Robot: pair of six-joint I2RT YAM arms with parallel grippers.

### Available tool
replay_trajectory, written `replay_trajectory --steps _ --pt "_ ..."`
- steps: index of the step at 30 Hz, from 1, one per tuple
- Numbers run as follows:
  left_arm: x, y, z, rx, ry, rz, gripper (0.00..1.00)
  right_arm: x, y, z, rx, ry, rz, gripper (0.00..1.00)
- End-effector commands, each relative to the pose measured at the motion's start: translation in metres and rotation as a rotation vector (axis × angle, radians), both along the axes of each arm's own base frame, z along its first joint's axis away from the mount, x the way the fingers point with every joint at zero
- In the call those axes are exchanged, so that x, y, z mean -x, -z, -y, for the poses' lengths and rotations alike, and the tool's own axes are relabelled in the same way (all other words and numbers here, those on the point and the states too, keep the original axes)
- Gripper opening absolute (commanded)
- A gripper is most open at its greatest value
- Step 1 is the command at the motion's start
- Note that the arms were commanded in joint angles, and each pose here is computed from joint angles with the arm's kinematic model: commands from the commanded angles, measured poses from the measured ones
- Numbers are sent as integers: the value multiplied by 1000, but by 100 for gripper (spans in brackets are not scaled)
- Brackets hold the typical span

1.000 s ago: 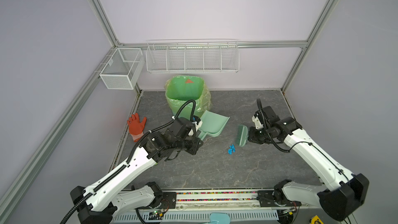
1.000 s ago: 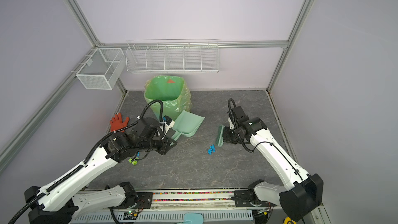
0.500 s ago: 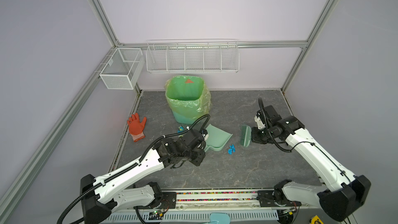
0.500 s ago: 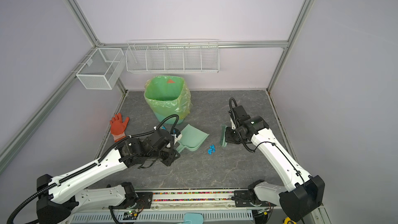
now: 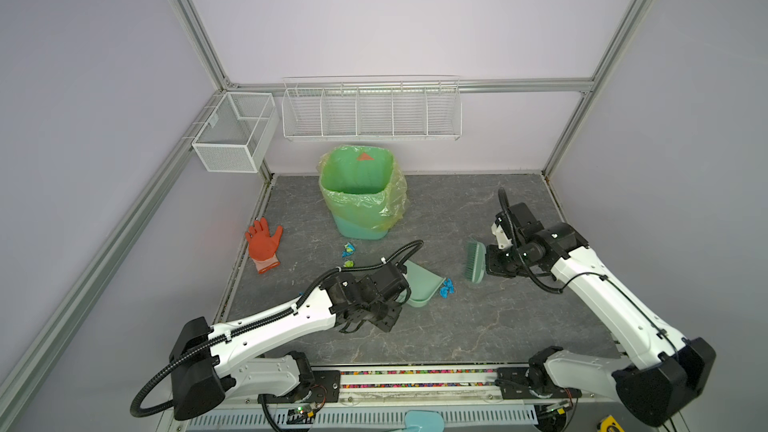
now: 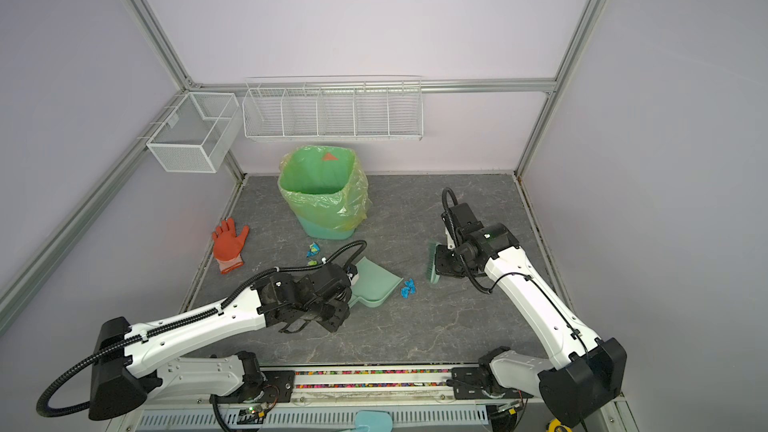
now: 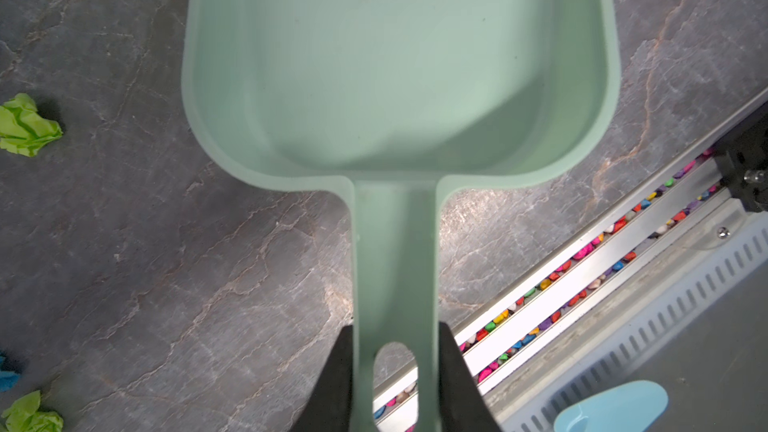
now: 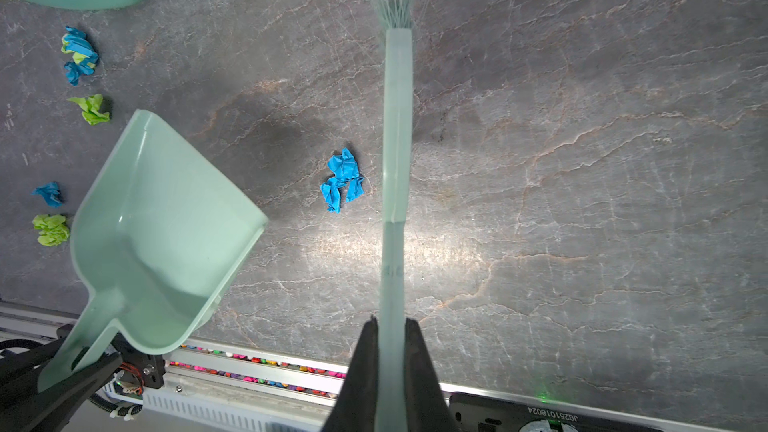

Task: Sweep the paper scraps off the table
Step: 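Slide the dustpan toward the blue scraps with the left gripper, then sweep the blue scraps into the dustpan with the right-held brush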

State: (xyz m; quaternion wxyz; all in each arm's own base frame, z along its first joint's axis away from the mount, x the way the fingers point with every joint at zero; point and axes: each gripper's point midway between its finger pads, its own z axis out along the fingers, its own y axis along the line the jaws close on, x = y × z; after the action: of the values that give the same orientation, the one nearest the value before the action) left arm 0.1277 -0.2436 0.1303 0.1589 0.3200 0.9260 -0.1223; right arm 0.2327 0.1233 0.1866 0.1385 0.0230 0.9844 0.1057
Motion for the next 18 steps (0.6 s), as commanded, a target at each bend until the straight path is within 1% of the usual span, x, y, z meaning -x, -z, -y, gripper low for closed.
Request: replay_trajectory --steps 1,5,13,16,18 --pt "9 10 1 -30 18 -27 0 -4 -1 3 33 -14 -9 7" --pt "19 19 3 -62 40 -46 0 -6 0 0 37 -29 -25 7" --pt "36 30 12 -71 57 -117 0 -11 3 -2 41 -37 -31 7" --pt "42 38 14 -96 67 -148 0 -13 5 -3 48 -39 -32 7" --pt "41 42 14 -123 77 -138 0 -16 6 -5 44 -43 -35 7"
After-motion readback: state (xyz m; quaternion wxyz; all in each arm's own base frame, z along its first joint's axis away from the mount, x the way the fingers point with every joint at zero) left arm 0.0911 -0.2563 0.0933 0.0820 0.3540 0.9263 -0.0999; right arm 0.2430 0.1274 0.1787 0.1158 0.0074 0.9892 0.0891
